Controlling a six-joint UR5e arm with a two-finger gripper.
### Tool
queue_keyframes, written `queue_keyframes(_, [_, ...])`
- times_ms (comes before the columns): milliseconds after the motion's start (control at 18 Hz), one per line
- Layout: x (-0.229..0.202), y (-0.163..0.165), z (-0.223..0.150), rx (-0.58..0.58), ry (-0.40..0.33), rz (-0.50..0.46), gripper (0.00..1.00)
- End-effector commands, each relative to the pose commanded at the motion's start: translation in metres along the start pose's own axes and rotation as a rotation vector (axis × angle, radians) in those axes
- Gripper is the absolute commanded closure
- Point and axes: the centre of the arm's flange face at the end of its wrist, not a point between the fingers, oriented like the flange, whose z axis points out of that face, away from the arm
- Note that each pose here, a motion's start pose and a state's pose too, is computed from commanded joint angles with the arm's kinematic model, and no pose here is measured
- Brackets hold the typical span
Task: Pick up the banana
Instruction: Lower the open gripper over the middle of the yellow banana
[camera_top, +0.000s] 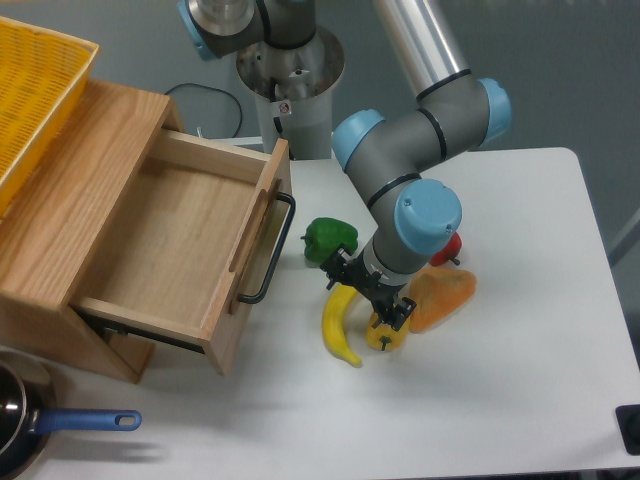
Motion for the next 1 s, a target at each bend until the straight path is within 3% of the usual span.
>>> queue_keyframes(278, [0.004,-0.007,0.016,-0.014,0.021,0.01,0.0])
queue_keyframes(1000, [0.005,-0.015,0.012,-0.041,-0.028,0.025,0.0])
